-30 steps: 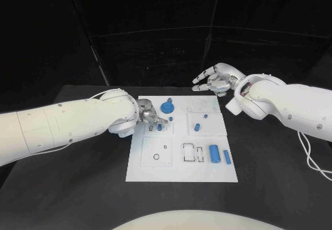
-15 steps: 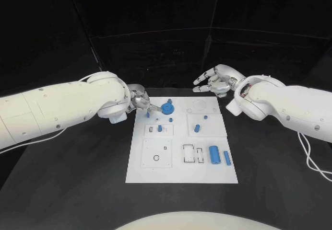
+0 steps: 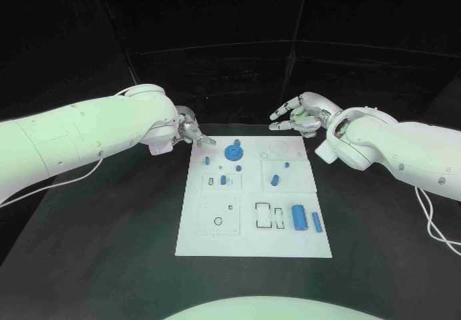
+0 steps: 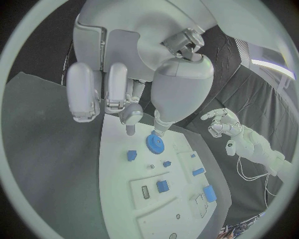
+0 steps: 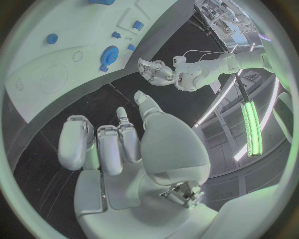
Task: Assemble the parts on the task board
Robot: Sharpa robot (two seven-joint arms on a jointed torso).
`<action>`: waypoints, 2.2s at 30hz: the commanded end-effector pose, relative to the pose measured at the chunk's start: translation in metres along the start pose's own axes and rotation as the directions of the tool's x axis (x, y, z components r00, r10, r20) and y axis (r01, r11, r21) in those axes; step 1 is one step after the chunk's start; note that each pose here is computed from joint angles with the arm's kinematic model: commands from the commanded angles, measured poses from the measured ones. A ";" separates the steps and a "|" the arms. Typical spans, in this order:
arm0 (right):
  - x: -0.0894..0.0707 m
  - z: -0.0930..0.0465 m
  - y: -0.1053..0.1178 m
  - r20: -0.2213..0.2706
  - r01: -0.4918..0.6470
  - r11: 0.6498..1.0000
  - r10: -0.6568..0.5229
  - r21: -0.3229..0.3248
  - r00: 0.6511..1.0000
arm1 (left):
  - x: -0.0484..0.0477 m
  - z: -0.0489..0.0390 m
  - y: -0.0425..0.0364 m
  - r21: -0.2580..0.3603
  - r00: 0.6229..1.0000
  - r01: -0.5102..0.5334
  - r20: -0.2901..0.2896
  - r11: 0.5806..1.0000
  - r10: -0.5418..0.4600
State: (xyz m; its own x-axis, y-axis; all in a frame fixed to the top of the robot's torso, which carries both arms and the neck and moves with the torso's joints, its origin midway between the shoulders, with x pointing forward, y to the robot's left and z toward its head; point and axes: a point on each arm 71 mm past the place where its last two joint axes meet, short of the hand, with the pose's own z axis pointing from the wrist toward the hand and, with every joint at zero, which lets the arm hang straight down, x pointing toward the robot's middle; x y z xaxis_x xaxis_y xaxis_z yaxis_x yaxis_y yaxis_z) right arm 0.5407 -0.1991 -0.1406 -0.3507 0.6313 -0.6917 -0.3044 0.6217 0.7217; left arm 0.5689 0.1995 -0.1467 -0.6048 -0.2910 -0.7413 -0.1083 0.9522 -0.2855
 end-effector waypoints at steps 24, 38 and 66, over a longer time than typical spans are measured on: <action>0.004 0.003 0.004 -0.009 0.000 1.000 0.000 -0.021 1.000 | 0.0226 0.0299 0.0009 -0.045 0.989 -0.067 -0.133 0.997 0.060; 0.005 0.004 0.005 -0.010 -0.001 1.000 0.001 -0.020 1.000 | 0.0309 0.0356 -0.0054 -0.040 0.988 -0.069 -0.144 0.997 0.063; 0.005 0.004 0.004 -0.010 -0.001 1.000 0.000 -0.013 1.000 | 0.0314 0.0344 -0.0026 -0.039 0.988 -0.067 -0.143 0.997 0.060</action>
State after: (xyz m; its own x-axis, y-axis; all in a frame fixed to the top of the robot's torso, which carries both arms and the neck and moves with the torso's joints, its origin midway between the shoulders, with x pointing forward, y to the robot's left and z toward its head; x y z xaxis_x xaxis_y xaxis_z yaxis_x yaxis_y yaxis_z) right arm 0.5409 -0.1923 -0.1427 -0.3591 0.6283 -0.6901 -0.3090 0.6177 0.7232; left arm 0.5776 0.1857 -0.1908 -0.7135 -0.2287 -0.6623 -0.1129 0.9704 -0.2134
